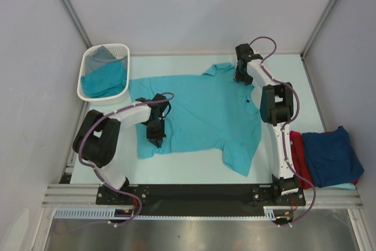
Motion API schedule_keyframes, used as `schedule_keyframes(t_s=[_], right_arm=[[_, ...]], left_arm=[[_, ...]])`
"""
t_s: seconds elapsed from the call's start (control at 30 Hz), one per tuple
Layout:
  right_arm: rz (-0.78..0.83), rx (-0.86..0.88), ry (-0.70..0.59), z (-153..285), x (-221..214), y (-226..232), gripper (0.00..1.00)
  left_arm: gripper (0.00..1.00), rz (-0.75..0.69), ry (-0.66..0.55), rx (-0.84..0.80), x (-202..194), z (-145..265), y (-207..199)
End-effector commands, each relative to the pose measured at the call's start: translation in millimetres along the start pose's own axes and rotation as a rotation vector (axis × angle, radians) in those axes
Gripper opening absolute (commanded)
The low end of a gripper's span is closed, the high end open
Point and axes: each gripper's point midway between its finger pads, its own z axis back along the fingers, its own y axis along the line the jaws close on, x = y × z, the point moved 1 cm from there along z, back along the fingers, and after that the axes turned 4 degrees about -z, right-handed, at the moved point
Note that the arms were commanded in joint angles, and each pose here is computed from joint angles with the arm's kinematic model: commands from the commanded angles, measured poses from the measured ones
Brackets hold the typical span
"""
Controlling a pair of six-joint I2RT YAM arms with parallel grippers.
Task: Fold and stack the t-shirts
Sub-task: Flatten out the tshirt
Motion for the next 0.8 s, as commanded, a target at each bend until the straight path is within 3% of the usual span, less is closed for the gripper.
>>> schedule_keyframes(t_s=[0.0,0.1,0.23,0.33,0.77], right_arm=[[-0.008,-0.029,0.003,-3.6,1.1,-9.4,0.47],[-0.013,-0.041,0.000,-4.3,1.8,-11.7,0.37],[-0.017,-0.058,-0.001,-6.6,2.3,-16.0,0.13],[-0.020,-0.072,0.001,-7.9,2.1,-19.5,0.02],[-0.086,-0.193,-0.038,-3.7,21.3,-60.3,0.00]], left_arm=[[0.07,-0.006,0.028,-0.020,-11.1,-6.8,-5.3],[0.06,-0.009,0.028,-0.013,-11.9,-6.5,-4.6],[0.06,-0.012,0.031,-0.008,-13.3,-6.2,-3.2],[0.06,-0.014,0.027,-0.007,-12.8,-4.9,-2.8],[0.06,-0.028,0.013,0.024,-8.0,3.5,1.6]])
